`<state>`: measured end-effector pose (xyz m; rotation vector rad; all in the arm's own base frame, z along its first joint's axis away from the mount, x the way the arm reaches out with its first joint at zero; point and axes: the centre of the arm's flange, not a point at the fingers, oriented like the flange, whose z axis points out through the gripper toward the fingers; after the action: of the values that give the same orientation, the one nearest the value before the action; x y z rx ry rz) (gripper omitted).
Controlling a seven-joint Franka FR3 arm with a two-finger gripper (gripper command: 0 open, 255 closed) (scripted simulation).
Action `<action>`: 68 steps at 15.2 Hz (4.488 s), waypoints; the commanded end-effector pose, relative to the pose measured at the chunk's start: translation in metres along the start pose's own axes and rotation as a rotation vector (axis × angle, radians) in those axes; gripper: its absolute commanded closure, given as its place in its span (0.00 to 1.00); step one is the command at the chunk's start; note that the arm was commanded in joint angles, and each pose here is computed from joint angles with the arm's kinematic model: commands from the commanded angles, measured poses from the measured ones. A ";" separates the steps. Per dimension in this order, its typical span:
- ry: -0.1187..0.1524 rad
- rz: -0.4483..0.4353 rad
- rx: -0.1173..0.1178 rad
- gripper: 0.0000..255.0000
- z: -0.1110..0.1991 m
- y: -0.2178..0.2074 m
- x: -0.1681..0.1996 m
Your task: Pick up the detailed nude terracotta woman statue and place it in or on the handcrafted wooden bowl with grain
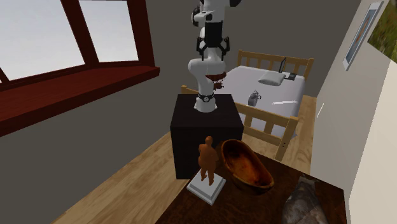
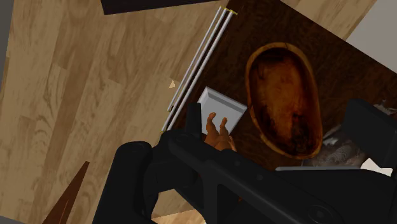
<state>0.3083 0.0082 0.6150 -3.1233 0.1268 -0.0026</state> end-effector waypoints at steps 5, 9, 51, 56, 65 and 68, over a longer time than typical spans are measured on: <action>-0.007 -0.007 0.003 0.00 0.031 0.002 0.044; -0.014 -0.013 0.006 0.00 0.061 0.004 0.088; -0.047 -0.046 0.021 1.00 0.254 0.008 0.295; -0.047 -0.046 0.021 1.00 0.244 0.008 0.295; -0.047 -0.046 0.021 1.00 0.196 0.007 0.295; -0.047 -0.046 0.021 1.00 0.180 0.007 0.295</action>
<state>0.6031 -0.0193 0.4286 -3.1024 0.0545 0.0717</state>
